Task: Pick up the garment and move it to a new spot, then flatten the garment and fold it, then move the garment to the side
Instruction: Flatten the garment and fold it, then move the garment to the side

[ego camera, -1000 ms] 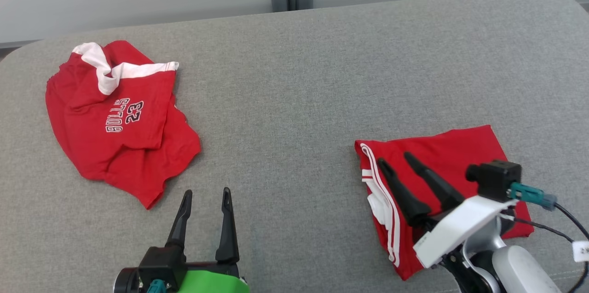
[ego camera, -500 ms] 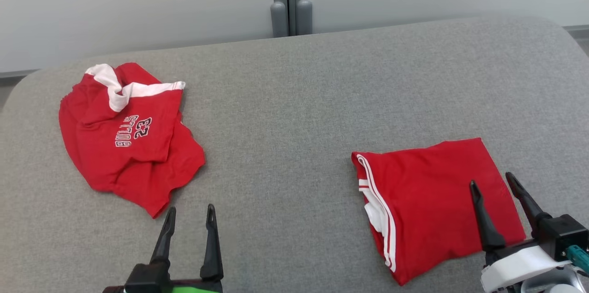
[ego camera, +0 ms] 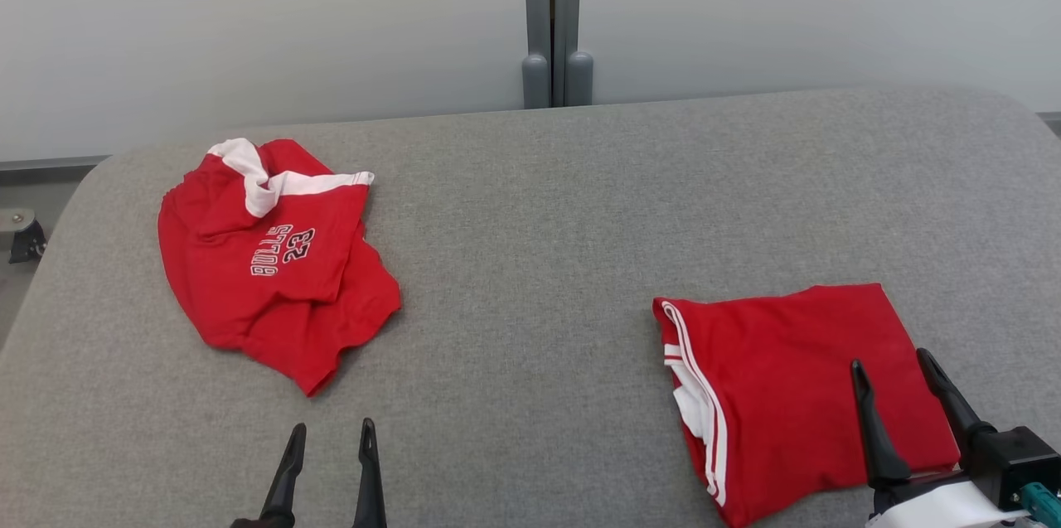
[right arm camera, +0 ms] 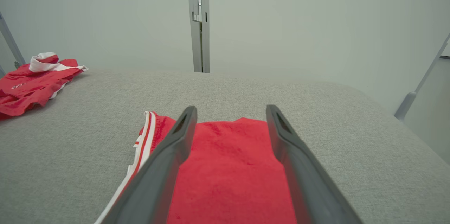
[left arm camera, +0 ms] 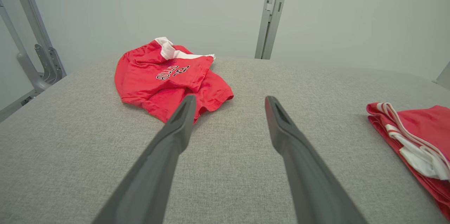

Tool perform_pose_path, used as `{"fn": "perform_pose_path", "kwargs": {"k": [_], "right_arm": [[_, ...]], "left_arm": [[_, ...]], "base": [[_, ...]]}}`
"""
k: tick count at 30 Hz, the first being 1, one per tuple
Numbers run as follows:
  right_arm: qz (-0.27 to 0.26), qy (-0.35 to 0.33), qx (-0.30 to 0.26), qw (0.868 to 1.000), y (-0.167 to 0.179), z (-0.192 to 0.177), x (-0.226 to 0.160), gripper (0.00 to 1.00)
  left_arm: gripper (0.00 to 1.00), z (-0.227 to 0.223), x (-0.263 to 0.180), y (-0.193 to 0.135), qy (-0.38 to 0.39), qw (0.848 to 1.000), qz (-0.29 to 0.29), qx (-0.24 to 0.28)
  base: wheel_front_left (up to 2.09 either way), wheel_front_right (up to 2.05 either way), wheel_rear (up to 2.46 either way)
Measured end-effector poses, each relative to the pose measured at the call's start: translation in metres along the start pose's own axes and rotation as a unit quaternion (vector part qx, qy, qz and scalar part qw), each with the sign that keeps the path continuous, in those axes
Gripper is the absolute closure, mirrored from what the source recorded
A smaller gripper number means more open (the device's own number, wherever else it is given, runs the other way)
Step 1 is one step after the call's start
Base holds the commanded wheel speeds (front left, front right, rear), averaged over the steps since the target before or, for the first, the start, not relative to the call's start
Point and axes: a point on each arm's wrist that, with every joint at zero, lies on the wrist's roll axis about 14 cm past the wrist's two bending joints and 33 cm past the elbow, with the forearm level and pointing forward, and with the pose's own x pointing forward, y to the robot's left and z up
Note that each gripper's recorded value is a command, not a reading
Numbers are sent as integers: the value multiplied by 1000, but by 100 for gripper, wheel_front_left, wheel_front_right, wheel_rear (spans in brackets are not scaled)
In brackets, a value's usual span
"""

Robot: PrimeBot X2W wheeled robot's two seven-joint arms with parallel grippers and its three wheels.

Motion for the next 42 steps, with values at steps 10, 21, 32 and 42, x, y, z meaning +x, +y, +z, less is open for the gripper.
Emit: {"fn": "perform_pose_path", "kwargs": {"k": [10, 21, 32, 42], "right_arm": [[-6, 0, 7, 1000, -1, -1, 0, 0], [-18, 18, 33, 999, -29, 2, 25, 0], [-12, 321, -44, 946, -84, -79, 40, 0], [-2, 408, -26, 913, -75, -133, 49, 0]], "left_arm": [[0, -1, 2, -6, 1, 1000, -13, -1], [0, -9, 8, -13, 16, 1000, -24, -4], [0, -21, 32, -30, 36, 998, -45, -16], [0, -29, 47, -26, 47, 998, -37, -17]], "base": [[0, 0, 0], [0, 0, 0], [0, 0, 0], [0, 0, 0]]}}
